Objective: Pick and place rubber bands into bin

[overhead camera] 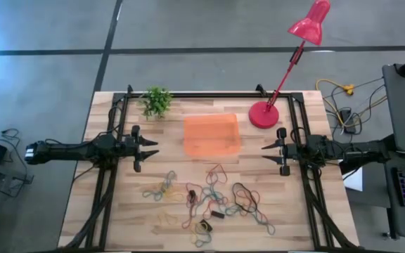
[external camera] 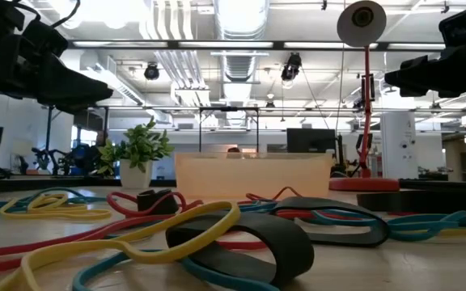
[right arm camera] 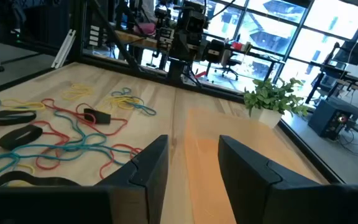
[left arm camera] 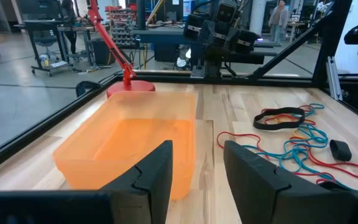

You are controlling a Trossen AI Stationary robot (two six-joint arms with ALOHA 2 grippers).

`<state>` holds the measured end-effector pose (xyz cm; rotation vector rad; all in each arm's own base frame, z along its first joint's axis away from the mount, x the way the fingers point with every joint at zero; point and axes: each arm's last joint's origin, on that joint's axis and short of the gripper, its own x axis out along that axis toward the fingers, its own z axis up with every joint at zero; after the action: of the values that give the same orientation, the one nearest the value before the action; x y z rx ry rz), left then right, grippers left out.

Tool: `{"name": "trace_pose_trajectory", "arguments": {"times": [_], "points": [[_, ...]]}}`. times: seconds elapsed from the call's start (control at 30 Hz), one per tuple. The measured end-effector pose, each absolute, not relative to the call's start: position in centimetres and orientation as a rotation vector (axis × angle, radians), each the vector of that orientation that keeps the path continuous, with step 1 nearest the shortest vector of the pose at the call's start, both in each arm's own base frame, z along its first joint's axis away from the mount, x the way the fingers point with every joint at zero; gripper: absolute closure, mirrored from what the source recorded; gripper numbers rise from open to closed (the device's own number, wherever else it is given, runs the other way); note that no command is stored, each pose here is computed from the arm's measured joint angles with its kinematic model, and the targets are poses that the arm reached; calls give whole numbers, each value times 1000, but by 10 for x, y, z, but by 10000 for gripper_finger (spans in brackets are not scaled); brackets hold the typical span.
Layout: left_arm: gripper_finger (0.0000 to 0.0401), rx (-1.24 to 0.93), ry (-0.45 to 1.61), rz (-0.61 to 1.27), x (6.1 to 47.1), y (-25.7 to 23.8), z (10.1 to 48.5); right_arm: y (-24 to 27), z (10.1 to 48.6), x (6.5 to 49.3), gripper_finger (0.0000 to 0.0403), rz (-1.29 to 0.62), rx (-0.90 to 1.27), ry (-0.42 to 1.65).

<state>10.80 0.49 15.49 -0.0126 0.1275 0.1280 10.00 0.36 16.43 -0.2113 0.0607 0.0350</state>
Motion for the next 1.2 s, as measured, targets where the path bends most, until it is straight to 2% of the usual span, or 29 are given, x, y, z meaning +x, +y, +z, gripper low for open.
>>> {"name": "trace_pose_trajectory", "arguments": {"times": [0.5,0.67,0.97,1.07,1.2], "points": [[272,-13,128,128,108,5,155,4,164,100,275,35,-214,59],[272,-12,128,128,108,5,155,4,170,100,275,36,-252,-5],[272,-13,128,128,108,5,155,4,181,100,275,49,188,-106],[272,-7,128,128,108,5,155,4,185,99,275,57,240,-144],[272,157,138,117,108,5,155,4,187,99,275,63,286,-166]]}}
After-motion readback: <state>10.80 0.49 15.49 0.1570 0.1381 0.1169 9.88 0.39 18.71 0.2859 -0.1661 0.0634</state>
